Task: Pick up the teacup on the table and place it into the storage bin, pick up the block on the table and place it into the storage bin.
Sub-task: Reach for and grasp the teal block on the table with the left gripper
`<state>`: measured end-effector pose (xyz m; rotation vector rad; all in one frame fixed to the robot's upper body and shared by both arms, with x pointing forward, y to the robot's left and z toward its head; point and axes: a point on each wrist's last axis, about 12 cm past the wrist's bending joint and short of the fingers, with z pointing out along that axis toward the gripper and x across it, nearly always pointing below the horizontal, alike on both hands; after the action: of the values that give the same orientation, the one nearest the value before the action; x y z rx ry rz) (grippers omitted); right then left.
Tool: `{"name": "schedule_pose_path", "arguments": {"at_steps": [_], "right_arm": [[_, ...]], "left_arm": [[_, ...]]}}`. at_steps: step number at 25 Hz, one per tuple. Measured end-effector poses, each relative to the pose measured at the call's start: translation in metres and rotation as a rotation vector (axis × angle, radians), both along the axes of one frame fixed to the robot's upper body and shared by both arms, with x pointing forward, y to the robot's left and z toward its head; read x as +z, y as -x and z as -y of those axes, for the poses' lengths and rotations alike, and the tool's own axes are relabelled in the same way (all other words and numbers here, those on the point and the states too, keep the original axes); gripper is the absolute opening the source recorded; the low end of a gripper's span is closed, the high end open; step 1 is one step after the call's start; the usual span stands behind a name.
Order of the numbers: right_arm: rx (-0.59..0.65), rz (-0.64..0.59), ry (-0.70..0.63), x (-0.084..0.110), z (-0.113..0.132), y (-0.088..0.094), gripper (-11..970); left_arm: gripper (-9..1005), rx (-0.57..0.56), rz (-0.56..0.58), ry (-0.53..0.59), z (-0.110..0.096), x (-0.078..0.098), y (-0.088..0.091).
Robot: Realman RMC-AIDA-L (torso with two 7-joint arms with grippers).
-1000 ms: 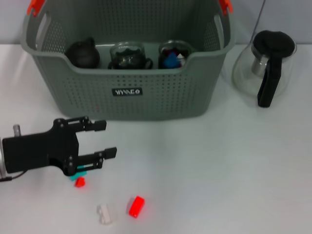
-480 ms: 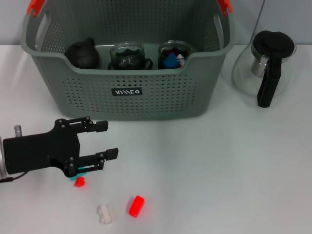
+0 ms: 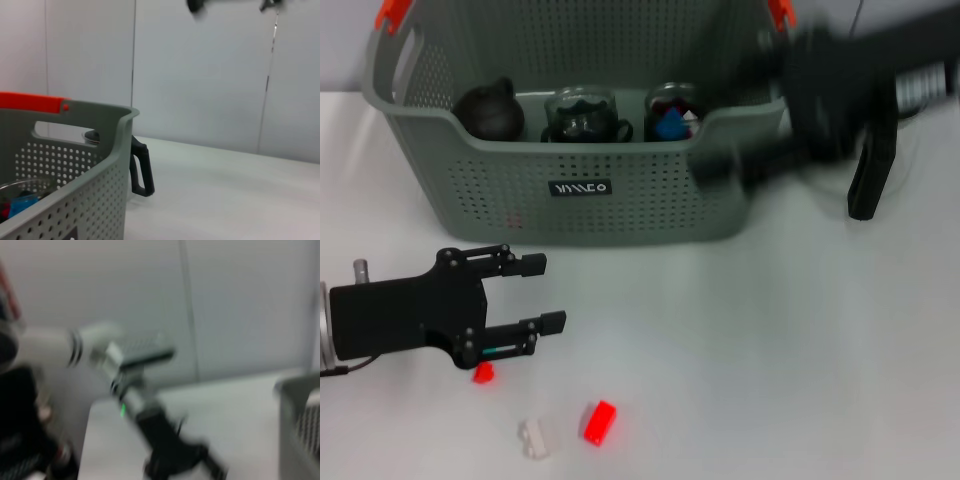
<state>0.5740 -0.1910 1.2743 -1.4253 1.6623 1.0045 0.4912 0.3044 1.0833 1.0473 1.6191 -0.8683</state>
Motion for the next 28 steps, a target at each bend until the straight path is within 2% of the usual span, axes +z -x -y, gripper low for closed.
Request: {"name": "schedule_pose_path", "arguments": {"at_steps": [5,10,13,17,21,24,28], "right_arm": [[0.056,-0.086,0.132,-0.05,0.004,0.019,832],[0.073,-0.215,0.133,-0.085,0.002,0.022,832],[0.063,-0.243,0.124,-0.097,0.002,0.02,833],[0.039,-0.242,0.122,-0.102,0.0,0.016,833],[0.008,-0.238,0.119,-0.105,-0.001,0.012,833],[0.003,-0.238,0.119,-0.106,-0.001,0.011,833],[-0.008,-0.232,0.118,-0.107,-0.001,0.009,834]], "left_arm": [[683,-0.019,-0.014,-0.074,-0.005,0.006,-0.006],[684,0.012,-0.056,-0.207,-0.021,0.025,-0.017],[684,0.025,-0.067,-0.293,-0.027,0.037,-0.021],[684,0.051,-0.082,-0.426,-0.028,0.049,-0.026],[684,0.036,-0.126,-0.519,-0.015,0.057,-0.03],[684,-0.004,-0.173,-0.559,0.0,0.058,-0.034],[685,-0.012,-0.201,-0.582,0.009,0.061,-0.038]]}}
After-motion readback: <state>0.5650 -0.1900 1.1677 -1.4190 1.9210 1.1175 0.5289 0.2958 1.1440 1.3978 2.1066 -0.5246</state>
